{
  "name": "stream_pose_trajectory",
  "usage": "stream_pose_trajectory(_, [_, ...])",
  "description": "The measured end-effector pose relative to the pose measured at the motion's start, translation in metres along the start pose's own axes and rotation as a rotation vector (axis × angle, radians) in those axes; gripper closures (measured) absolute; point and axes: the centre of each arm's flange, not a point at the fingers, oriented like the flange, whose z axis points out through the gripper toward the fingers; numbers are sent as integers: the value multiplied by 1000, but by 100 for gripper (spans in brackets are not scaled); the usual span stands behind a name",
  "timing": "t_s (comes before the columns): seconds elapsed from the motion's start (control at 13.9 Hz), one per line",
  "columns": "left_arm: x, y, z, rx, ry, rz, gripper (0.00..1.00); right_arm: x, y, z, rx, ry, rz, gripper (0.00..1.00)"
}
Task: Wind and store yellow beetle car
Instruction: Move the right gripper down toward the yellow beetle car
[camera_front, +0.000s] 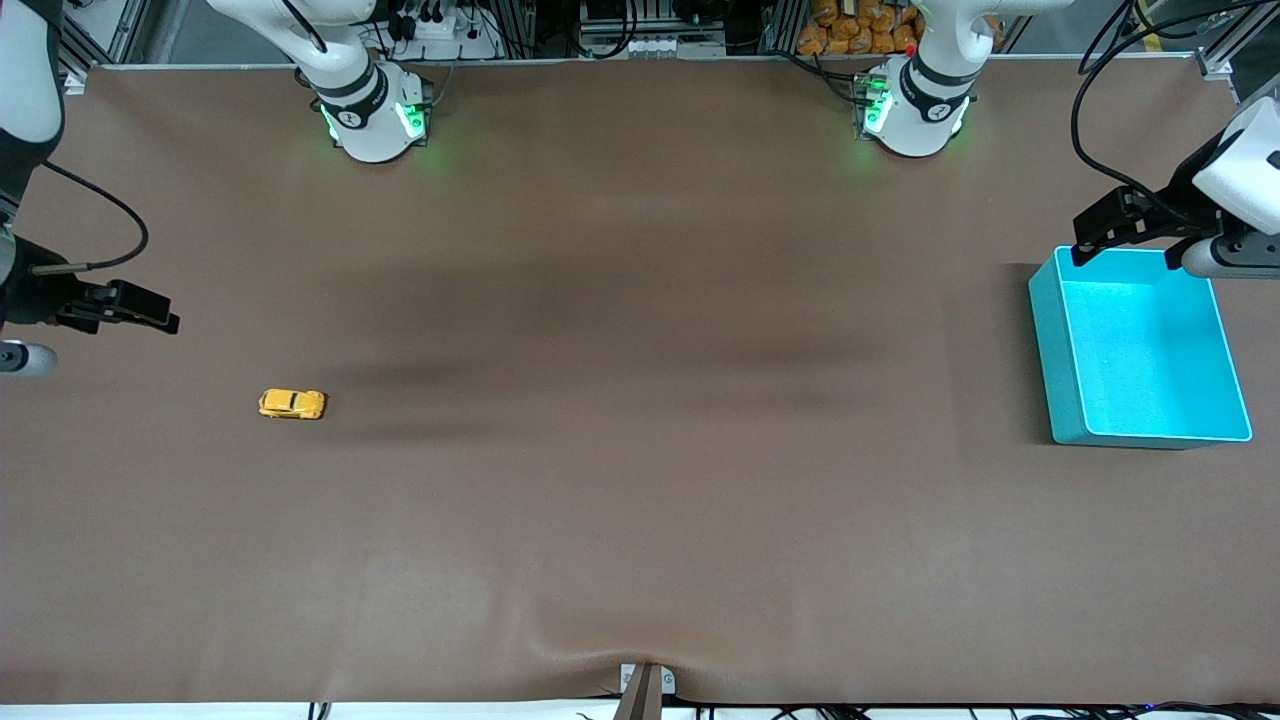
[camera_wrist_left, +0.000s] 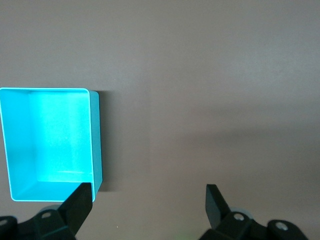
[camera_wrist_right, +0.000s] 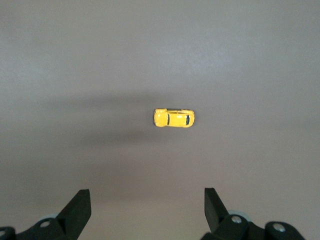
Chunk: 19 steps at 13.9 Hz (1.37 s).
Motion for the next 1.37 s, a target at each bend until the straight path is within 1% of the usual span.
stream_pose_trajectory(0.14, [0,0,0,0,0,0,0,2,9,11,3,-34,50,0])
stream_pose_trajectory(0.43, [0,0,0,0,0,0,0,8,10,28,-1,-63,261,0])
stream_pose_trajectory(0.72, [0,0,0,0,0,0,0,17,9,54,-9,-66,485,0])
stream_pose_trajectory(0.86, [0,0,0,0,0,0,0,19,9,67,-14,-76,592,0])
stream_pose_trajectory(0.94, [0,0,0,0,0,0,0,21,7,76,-14,-71,665,0])
stream_pose_trajectory(1.08, [0,0,0,0,0,-1,0,26,-9,98,-10,-33,832,0])
stream_pose_trajectory(1.15, [0,-1,0,0,0,-1,0,28,-19,110,-6,-18,893,0])
stream_pose_trajectory(1.37, [0,-1,0,0,0,-3,0,25,-25,133,-15,-27,997,0])
